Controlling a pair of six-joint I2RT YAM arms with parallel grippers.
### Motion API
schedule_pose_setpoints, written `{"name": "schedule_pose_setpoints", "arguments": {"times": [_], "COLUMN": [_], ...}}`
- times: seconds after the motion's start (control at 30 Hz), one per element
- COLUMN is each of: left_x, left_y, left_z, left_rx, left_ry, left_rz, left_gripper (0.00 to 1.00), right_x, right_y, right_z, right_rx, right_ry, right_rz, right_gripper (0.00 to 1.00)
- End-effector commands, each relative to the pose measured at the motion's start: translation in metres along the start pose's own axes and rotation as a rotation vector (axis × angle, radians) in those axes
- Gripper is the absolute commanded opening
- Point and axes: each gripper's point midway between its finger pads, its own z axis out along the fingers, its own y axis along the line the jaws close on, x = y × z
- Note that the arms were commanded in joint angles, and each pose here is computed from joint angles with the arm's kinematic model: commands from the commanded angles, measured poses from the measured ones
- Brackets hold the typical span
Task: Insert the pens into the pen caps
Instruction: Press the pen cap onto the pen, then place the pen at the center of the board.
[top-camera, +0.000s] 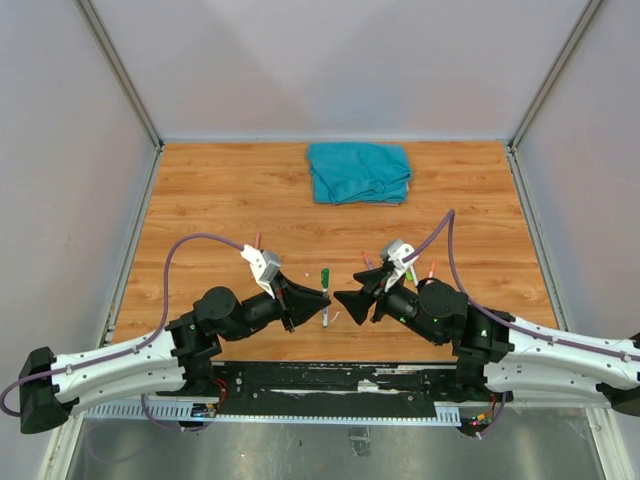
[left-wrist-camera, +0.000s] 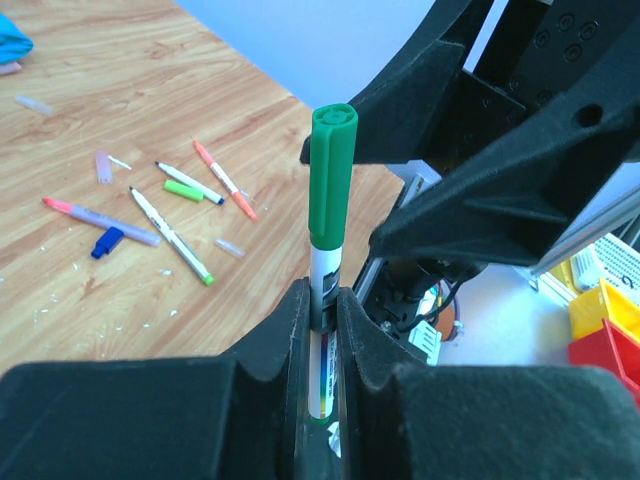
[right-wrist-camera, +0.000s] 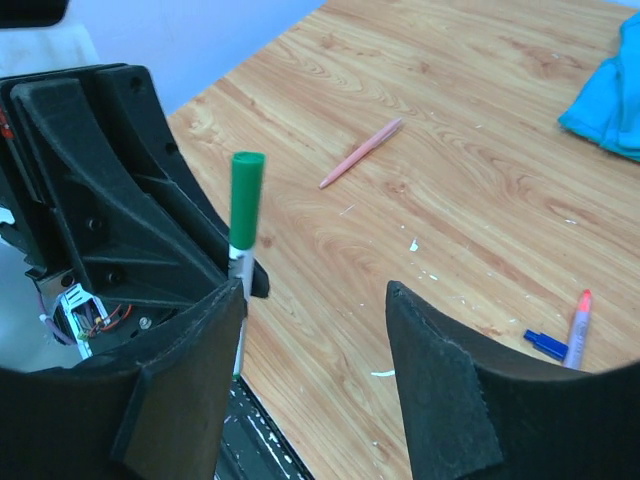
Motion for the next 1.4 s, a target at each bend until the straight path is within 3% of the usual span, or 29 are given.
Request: {"name": "schedule_pose_setpoints", "arguments": {"times": [0.0,0.33,0.77,0.87,1.03,1.2,1.37], "left_x": [-0.014,-0.024,-0.032,-0.038,-0.039,-0.035,-0.020], "left_y": [0.002,0.000,0.001,0.021,0.063,0.091,0.128], "left_z": [-0.005,-0.014,-0.017,-0.015,-0.013,-0.011,-0.001], "left_rx": [-0.010,0.013,-0.006,-0.139,-0.419,-0.604,-0.741], "left_ry": [-0.036,-0.020,-0.003,-0.001,0.045,0.094,0.212], "left_rz": [0.095,0.317,0.384,0.338,0.285,0.262,0.204], "left_gripper": [0.00,0.00,0.01,0.00,0.00,0.01,0.00], "right_x": [-0.004,-0.016,-0.017,-0.015,0.007,0.020,0.036], "right_y": [-0.023,-0.025,-0.030,-0.047,-0.064,-0.092,-0.130], "right_z": [-0.013,-0.037,-0.050,-0.045,-0.017,0.002,-0.005], "right_rx": [0.064,-0.020,-0.056,0.050,0.127,0.155,0.242], "right_ry": [-0.031,-0.100,-0.163,-0.125,0.080,0.171,0.189], "right_rz": [-0.011,-0.126,-0.267,-0.255,-0.258,-0.094,0.077], "right_gripper": [0.60,0.68,0.74,0.78,0.78,0.78,0.79]}}
